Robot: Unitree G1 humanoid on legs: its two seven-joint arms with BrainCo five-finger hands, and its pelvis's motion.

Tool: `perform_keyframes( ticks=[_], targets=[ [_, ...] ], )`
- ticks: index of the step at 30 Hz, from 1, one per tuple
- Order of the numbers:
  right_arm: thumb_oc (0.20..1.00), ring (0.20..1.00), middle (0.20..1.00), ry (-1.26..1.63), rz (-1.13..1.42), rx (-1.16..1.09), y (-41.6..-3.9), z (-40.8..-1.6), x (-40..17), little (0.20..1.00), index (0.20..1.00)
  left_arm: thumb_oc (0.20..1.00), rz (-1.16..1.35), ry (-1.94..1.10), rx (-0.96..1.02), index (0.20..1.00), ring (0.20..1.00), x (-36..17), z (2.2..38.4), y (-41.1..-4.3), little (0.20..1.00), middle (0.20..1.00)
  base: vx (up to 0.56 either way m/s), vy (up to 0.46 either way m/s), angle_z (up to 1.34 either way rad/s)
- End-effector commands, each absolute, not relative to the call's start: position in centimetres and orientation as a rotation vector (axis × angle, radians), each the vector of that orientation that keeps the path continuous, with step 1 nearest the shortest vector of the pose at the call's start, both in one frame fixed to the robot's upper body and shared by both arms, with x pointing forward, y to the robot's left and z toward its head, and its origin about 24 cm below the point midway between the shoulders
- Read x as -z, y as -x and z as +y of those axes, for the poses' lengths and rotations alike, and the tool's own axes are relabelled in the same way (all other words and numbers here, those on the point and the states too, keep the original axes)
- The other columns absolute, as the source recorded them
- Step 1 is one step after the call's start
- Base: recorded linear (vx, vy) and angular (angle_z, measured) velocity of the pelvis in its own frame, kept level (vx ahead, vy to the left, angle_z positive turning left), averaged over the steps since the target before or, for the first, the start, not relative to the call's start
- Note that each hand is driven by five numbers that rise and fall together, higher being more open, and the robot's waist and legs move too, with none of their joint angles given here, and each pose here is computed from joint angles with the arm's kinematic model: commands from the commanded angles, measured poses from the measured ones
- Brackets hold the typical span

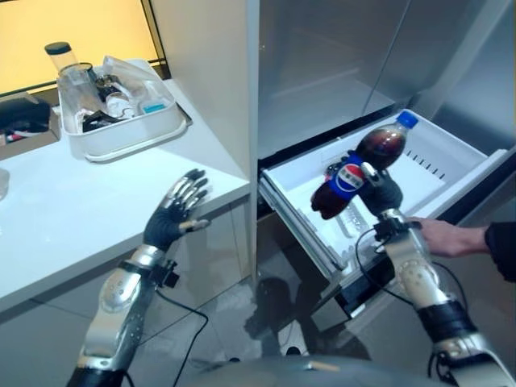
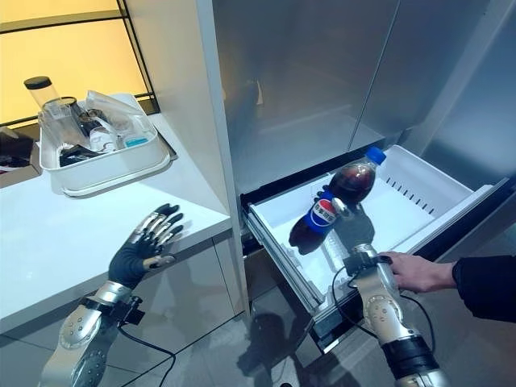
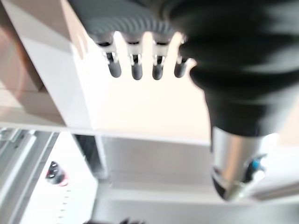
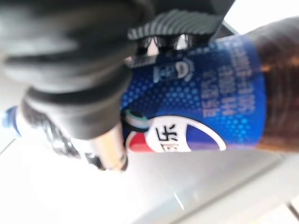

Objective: Take the drinks into the refrigerator

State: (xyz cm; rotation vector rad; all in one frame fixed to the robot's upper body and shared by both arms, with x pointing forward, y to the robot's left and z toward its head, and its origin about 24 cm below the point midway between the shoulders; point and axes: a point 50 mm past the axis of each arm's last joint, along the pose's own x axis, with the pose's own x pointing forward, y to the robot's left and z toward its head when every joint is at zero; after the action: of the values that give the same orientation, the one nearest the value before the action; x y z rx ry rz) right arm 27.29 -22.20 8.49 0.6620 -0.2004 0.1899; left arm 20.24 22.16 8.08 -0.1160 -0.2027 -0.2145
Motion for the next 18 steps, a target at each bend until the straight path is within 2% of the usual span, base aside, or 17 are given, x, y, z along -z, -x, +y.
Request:
perform_keyframes(
  ticks=[1,11,18],
  targets=[
    [0.2,0.2,0.2,-0.529,-0.631,-0.262,-27.6,-24.0,-17.8,0.2,0.2,1.0,-0.352,0.099,0.182,1.0,1.0,-10.6,23.4,-20.3,1.0,1.0,0.0,0.0,0.0],
    [0.2,0.2,0.2,-0.372,-0.632,-0.228,-28.8,-25.9,-20.3,0.2,0.2,1.0,-0.368,0.112,0.179,1.0,1.0,-10.8,23.3,-20.5,1.0,1.0,-0.02,-0.009,0.04],
    [0.2,0.2,0.2,-0.153,-0.542,-0.234,-30.3,-27.1,-21.6,0.2,0.2,1.0,-0.377,0.126,0.224,1.0,1.0,-11.1,22.7,-20.6,1.0,1.0,-0.03,-0.013,0.05]
  ],
)
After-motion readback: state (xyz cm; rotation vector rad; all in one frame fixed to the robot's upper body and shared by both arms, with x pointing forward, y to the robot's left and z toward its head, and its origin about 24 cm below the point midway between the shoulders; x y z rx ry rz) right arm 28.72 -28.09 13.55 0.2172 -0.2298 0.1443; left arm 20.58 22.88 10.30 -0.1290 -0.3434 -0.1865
